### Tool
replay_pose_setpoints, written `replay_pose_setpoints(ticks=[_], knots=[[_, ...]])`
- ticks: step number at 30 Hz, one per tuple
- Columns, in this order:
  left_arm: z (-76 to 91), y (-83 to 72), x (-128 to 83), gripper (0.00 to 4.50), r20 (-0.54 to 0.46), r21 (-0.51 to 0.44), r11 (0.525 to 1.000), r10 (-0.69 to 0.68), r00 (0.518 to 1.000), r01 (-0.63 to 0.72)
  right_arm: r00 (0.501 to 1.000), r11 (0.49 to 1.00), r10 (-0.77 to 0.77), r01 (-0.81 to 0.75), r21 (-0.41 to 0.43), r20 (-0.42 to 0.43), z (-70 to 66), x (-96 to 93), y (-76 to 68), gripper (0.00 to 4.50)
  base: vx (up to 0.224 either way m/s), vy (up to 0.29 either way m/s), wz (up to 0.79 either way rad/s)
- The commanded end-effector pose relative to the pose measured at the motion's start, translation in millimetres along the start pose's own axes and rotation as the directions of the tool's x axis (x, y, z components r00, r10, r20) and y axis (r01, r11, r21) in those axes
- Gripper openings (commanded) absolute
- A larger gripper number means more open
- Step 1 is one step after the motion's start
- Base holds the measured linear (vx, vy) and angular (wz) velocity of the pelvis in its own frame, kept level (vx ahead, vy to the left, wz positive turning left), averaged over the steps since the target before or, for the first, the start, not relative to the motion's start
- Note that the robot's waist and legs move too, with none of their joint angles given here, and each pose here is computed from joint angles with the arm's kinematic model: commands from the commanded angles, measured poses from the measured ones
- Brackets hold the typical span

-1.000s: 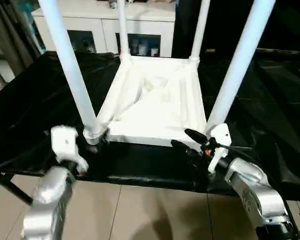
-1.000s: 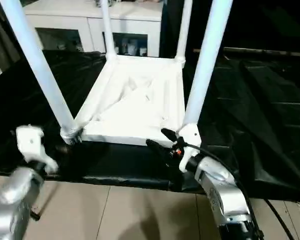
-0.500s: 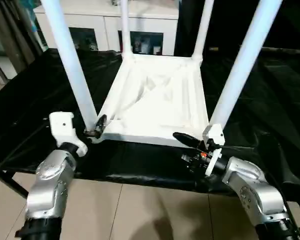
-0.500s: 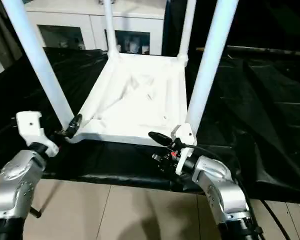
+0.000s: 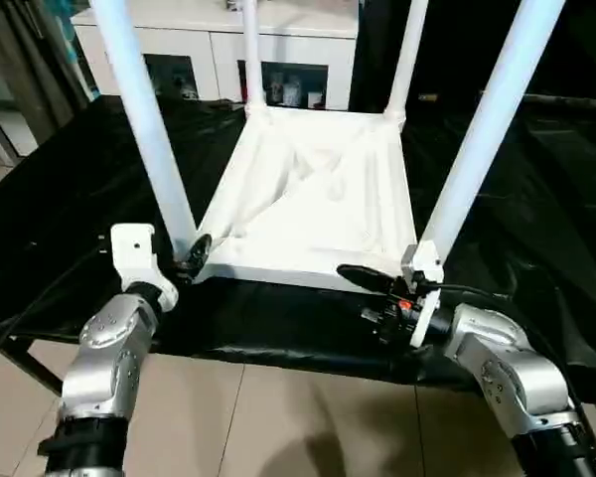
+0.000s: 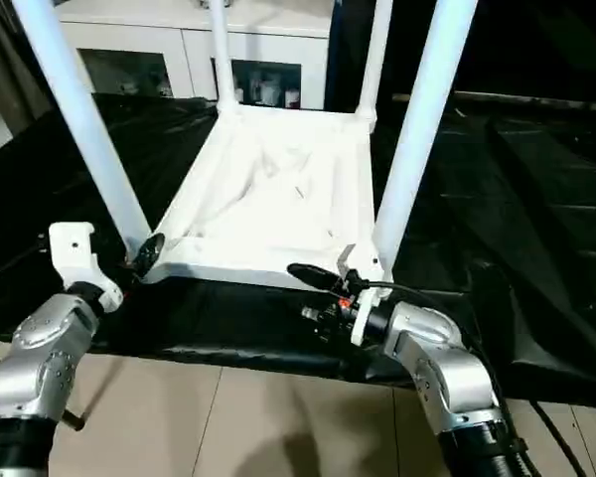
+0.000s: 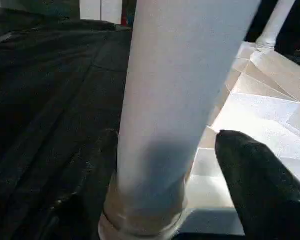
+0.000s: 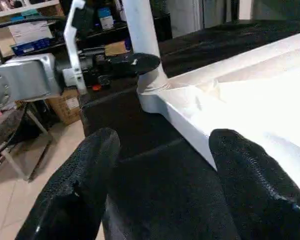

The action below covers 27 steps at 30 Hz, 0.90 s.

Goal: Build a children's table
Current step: Flip table

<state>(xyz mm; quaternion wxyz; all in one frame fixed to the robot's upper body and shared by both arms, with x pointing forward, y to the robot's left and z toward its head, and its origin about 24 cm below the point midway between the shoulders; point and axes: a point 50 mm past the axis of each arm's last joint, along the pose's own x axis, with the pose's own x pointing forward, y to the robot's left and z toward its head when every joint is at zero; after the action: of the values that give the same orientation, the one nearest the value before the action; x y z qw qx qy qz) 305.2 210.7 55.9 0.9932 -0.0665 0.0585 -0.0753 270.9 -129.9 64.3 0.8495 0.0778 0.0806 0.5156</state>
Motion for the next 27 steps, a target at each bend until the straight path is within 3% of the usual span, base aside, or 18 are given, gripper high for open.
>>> replay_pose_setpoints(ticks=[1,2,7,15,19,20,24,26,27], knots=[[2.3,-0.8,3,3.15,0.003,-0.009,1.000,-0.013,1.000,0.013,1.000,1.000,0.015,-0.015,-0.009,0.005,4.5,-0.4,0.3,3.20,0.000,0.000,0.00],[1.9,-2.0,4,2.87,0.005,-0.016,1.000,-0.025,1.000,0.025,1.000,1.000,0.013,-0.012,-0.010,0.005,4.1,-0.5,0.2,3.20,0.000,0.000,0.00],[1.7,-6.1,9,2.43,0.001,-0.010,0.998,-0.058,0.998,0.058,1.000,1.000,0.008,-0.008,-0.013,0.007,3.7,-0.5,0.5,3.20,0.000,0.000,0.00],[-2.2,-12.5,10,2.16,-0.006,-0.049,0.996,-0.069,0.998,0.069,1.000,1.000,0.002,-0.002,-0.020,0.000,0.1,-0.7,2.6,3.20,0.000,0.000,0.00],[-1.7,-19.8,11,2.15,0.023,-0.136,0.987,-0.088,0.996,0.091,1.000,1.000,-0.008,0.008,-0.025,0.005,-1.3,0.1,4.0,3.20,0.000,0.000,0.00],[0.4,-29.5,11,2.15,0.074,-0.255,0.960,-0.102,0.992,0.118,1.000,1.000,-0.027,0.027,-0.015,0.015,-3.5,0.9,5.3,3.20,0.000,0.000,0.00],[2.7,-41.4,9,2.15,0.132,-0.393,0.908,-0.101,0.986,0.145,0.998,0.998,-0.053,0.052,0.034,0.031,-6.9,0.5,6.2,3.20,0.000,0.000,0.00],[3.2,-43.8,9,2.15,0.145,-0.420,0.895,-0.097,0.985,0.150,0.997,0.996,-0.074,0.072,0.050,0.029,-8.6,0.3,5.0,3.20,0.000,0.000,0.00],[3.4,-44.9,8,2.15,0.150,-0.430,0.890,-0.097,0.984,0.153,0.995,0.994,-0.092,0.090,0.055,0.025,-9.7,0.3,3.4,3.46,0.000,0.000,0.00]])
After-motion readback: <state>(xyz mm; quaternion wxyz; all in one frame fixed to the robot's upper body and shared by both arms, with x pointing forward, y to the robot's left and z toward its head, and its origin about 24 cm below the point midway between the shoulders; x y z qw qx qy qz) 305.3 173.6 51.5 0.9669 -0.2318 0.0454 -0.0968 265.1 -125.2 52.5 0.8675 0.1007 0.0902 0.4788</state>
